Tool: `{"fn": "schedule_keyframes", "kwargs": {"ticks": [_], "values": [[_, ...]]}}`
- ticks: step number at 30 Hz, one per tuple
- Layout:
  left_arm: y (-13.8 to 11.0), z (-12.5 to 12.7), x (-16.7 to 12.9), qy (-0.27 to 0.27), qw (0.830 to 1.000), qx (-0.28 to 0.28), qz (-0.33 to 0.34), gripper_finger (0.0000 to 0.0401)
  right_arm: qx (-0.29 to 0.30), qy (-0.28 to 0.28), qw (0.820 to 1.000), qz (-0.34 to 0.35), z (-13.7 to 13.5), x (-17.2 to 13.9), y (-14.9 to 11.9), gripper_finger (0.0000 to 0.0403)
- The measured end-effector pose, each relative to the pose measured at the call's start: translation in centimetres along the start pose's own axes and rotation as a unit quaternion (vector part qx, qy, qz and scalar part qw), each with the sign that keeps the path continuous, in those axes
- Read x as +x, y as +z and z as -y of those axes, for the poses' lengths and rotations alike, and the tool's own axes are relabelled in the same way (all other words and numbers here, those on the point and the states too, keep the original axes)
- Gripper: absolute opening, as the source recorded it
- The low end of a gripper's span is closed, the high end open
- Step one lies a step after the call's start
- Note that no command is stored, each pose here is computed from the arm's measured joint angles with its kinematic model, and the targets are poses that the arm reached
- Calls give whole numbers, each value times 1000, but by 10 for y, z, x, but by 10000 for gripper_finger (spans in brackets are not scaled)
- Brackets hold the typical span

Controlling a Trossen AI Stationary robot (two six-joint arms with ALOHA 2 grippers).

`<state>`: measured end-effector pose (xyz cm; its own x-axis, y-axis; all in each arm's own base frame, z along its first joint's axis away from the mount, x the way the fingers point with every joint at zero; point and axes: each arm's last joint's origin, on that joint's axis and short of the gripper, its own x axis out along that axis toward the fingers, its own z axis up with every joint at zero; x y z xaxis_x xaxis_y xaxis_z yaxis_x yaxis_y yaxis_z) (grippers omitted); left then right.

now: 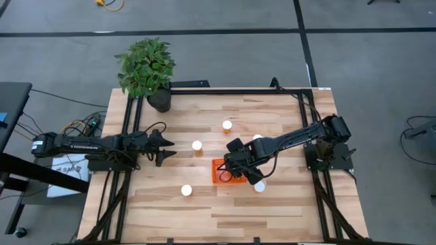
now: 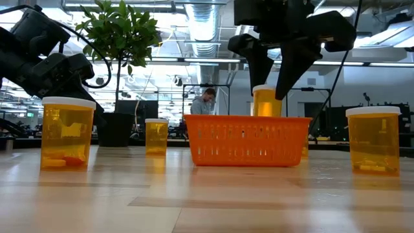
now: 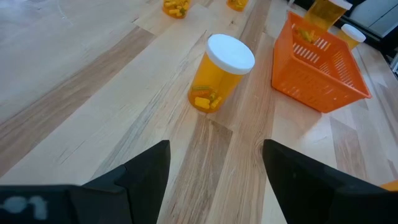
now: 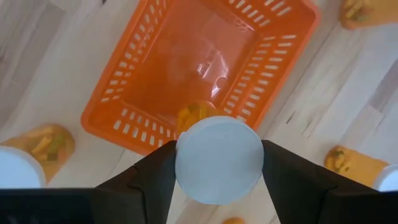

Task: Pick and place pill bottles into a basket
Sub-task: Put the orange pill bottle into the orange bin

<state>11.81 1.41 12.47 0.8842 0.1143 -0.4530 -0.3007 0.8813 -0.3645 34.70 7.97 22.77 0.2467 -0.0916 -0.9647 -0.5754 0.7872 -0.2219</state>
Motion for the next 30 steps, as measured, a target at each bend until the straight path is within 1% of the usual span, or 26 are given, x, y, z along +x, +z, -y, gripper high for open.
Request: {"fn": "schedule_keyframes", "kwargs": {"ticks": [4, 30], "values": [[0, 0, 0, 0, 1000, 0, 0, 245, 3, 7, 1000, 5, 1, 0, 0, 214], [0, 0, 0, 0, 1000, 0, 0, 245, 6, 6, 1000, 8, 3, 1, 0, 214]]}}
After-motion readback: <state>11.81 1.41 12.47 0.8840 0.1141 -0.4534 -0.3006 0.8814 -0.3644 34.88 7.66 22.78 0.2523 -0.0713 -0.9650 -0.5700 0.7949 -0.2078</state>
